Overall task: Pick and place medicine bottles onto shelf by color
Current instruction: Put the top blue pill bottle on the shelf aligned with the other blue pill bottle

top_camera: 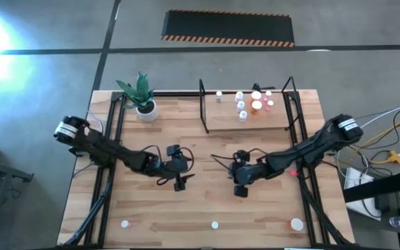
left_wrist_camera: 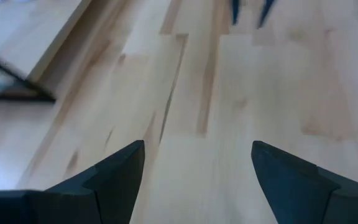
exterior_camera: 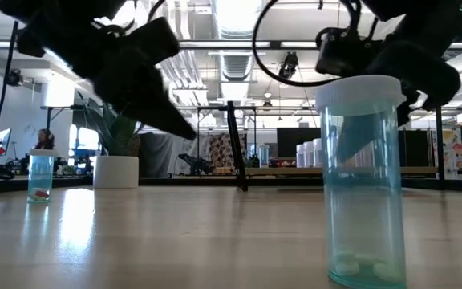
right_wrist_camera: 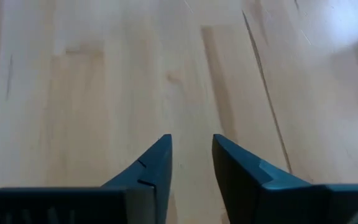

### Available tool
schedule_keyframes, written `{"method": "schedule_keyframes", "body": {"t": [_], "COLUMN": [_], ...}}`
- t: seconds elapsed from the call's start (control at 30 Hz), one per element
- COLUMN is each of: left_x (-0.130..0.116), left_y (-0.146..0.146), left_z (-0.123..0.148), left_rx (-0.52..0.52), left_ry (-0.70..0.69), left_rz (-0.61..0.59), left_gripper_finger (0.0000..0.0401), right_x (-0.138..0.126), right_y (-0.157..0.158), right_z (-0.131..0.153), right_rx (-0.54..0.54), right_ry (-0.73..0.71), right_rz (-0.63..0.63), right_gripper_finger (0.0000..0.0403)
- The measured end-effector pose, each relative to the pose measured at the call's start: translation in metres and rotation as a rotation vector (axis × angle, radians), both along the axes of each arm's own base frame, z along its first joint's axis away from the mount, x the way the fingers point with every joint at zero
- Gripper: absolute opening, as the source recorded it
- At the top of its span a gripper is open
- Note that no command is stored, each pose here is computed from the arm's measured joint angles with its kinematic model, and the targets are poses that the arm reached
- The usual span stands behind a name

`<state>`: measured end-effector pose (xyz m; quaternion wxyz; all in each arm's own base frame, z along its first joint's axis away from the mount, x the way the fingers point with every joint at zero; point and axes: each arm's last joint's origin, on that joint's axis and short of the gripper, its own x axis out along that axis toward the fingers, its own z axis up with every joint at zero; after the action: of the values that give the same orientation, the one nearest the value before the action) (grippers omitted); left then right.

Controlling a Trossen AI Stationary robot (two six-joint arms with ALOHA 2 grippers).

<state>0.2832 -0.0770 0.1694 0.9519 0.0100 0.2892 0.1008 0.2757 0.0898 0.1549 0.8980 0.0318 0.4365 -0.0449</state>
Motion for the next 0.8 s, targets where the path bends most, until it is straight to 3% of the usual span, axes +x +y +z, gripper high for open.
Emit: {"method": "schedule_keyframes", "body": {"t": [0.17, 0.27, 0.43, 0.57, 0.7, 0.8], "left_x": [-0.021, -0.031, -0.048, -0.060, -0.070, -0.084], "left_y": [-0.005, -0.012, -0.030, -0.043, -0.047, -0.045], "left_z": [-0.019, -0.027, -0.032, -0.020, 0.011, 0.025], "left_rx": [-0.028, -0.095, -0.135, -0.145, -0.200, -0.214], "left_ry": [0.005, -0.012, 0.004, -0.022, -0.125, -0.124], "left_rz": [0.084, 0.112, 0.066, 0.001, -0.026, -0.045], "left_gripper_finger": [0.0278, 0.0278, 0.0278, 0.0278, 0.0278, 0.0278], "right_x": [0.015, 0.018, 0.027, 0.033, 0.035, 0.028], "right_y": [0.008, 0.013, 0.024, 0.027, 0.028, 0.032], "right_z": [0.007, 0.009, 0.007, 0.004, 0.000, 0.006], "right_rx": [-0.009, -0.028, -0.039, -0.088, -0.108, -0.115], "right_ry": [-0.024, -0.052, -0.154, -0.213, -0.234, -0.211], "right_rz": [0.063, 0.110, 0.160, 0.120, 0.096, 0.118], "right_gripper_finger": [0.0152, 0.0174, 0.0189, 0.0185, 0.0175, 0.0167]}}
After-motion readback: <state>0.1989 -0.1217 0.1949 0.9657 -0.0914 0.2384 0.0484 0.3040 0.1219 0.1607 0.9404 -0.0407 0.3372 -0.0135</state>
